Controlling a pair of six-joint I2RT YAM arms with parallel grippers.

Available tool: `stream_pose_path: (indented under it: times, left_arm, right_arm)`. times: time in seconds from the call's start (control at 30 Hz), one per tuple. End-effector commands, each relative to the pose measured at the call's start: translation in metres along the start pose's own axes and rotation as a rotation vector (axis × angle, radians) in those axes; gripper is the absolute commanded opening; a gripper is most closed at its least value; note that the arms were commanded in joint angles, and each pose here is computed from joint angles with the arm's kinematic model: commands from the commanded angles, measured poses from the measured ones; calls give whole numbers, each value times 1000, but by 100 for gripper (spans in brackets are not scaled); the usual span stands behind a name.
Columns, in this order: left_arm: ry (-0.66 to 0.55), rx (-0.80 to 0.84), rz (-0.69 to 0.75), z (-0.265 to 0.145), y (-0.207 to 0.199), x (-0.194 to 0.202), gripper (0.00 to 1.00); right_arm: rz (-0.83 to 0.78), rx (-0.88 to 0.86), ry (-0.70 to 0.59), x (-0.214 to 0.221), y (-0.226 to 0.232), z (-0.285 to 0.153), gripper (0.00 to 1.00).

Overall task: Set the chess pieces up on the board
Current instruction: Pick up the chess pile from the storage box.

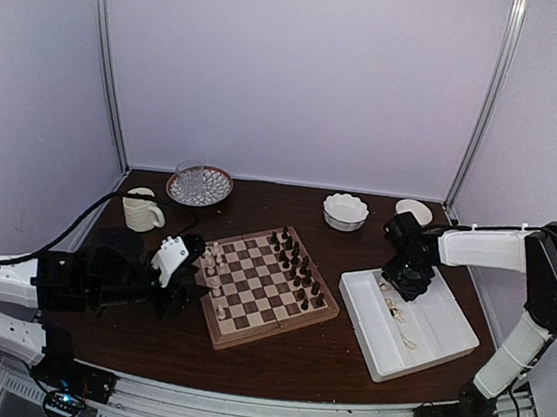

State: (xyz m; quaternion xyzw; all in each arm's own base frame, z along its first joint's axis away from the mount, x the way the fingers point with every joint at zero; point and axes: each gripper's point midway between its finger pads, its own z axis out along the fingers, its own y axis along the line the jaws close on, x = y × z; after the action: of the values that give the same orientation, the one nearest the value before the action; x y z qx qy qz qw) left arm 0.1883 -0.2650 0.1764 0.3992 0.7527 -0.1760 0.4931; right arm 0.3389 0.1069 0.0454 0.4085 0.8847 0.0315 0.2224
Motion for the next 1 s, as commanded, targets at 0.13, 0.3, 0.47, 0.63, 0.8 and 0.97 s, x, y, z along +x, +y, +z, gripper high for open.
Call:
stream_pose_path:
  times: [0.13,0.3,0.47,0.63,0.8,0.97]
  left_arm:
    - [-53,4,-17,-5,1,-13,48]
    - [-57,4,-17,-7,2,-14,48]
    - [-54,6,-18,-6,1,-14,48]
    - [-51,10,-17,-6,0,-13,48]
    - [-50,7,-17,-6,1,-13,48]
    - [-53,0,-17,-6,2,-13,48]
  right_arm:
    - [12,32,-40,-4,10,16,45]
    - [14,30,-23,1,13,25,36]
    - [26,11,-36,0,10,17,19]
    - [14,-27,-107,-18,8,-8,5]
    - [-68,-40,-193,-37,5,-32,0]
    - [-190,-84,-234,-42,5,-43,0]
